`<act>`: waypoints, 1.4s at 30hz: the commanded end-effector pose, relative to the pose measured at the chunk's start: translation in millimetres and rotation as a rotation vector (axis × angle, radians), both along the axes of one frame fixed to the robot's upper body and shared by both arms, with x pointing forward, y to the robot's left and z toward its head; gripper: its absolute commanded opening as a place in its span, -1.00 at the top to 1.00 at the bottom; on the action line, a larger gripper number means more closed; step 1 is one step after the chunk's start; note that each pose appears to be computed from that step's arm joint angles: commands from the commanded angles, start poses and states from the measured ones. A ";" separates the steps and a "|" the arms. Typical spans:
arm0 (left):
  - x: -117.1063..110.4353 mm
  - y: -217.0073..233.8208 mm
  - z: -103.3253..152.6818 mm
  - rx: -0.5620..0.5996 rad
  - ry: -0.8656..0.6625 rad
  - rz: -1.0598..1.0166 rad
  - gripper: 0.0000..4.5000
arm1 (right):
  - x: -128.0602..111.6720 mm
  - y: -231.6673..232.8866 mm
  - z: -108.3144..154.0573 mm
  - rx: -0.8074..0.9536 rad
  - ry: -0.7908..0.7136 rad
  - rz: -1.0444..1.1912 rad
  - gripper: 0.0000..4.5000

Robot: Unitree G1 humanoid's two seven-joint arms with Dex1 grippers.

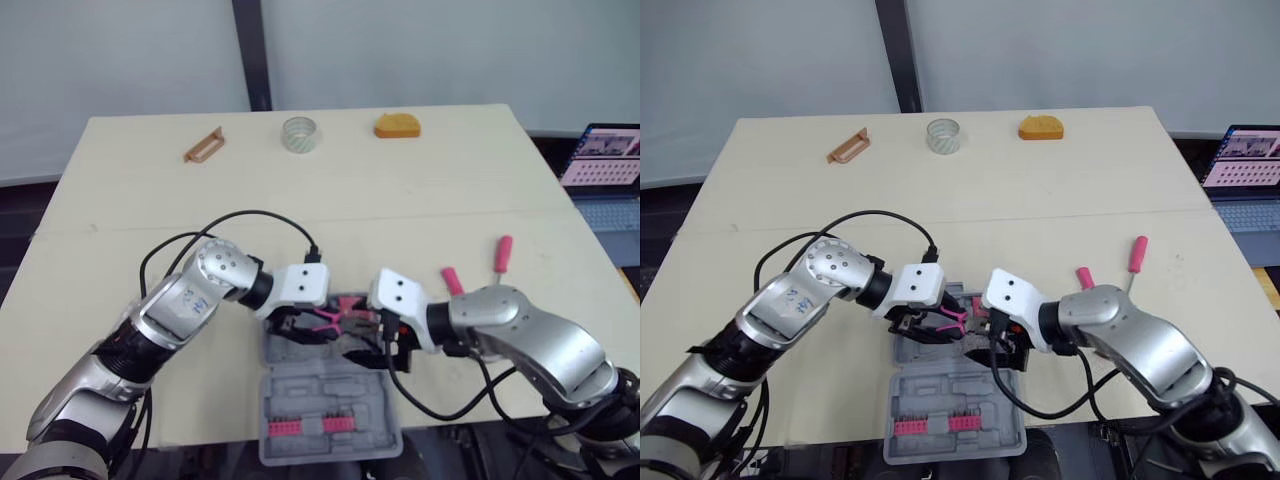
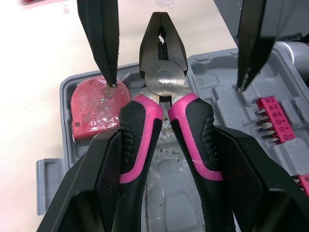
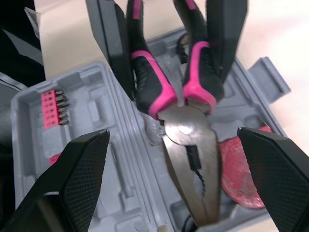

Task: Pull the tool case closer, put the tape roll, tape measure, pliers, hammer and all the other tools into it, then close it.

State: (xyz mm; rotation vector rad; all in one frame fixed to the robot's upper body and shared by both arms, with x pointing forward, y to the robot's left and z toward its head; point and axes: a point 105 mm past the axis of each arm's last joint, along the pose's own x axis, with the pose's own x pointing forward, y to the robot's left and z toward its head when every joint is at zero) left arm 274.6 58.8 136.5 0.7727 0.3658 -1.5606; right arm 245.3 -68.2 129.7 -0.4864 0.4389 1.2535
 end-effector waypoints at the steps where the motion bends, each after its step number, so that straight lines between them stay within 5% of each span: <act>1: 0.5 -2.4 12.3 -0.019 -0.039 -0.015 -0.09 | 0.6 3.9 7.1 0.011 -0.038 0.011 -1.00; 3: 0.1 -3.0 12.1 -0.020 -0.037 -0.016 -0.09 | 0.6 4.7 7.5 0.012 -0.039 0.014 -1.00; 5: -0.2 -3.5 11.8 -0.020 -0.036 -0.016 -0.09 | 0.6 5.3 7.9 0.013 -0.040 0.016 -0.76; 11: -1.0 -3.4 10.6 -0.019 -0.031 -0.017 -0.09 | -0.4 5.7 7.9 0.010 -0.038 0.022 0.51; 12: -0.9 -3.0 10.4 -0.018 -0.031 -0.016 -0.09 | -0.6 5.6 7.8 0.009 -0.036 0.022 0.55; 32: 0.9 3.3 9.3 -0.019 -0.002 0.021 -0.09 | -2.0 5.7 6.7 0.014 -0.039 0.031 0.55; 36: 3.9 8.8 12.8 -0.022 0.009 0.043 -0.89 | -2.1 4.9 6.2 0.016 -0.041 0.032 0.55; 42: 6.2 21.7 39.6 -0.152 -0.050 0.077 -0.96 | -2.5 4.0 5.6 0.014 -0.054 0.050 0.55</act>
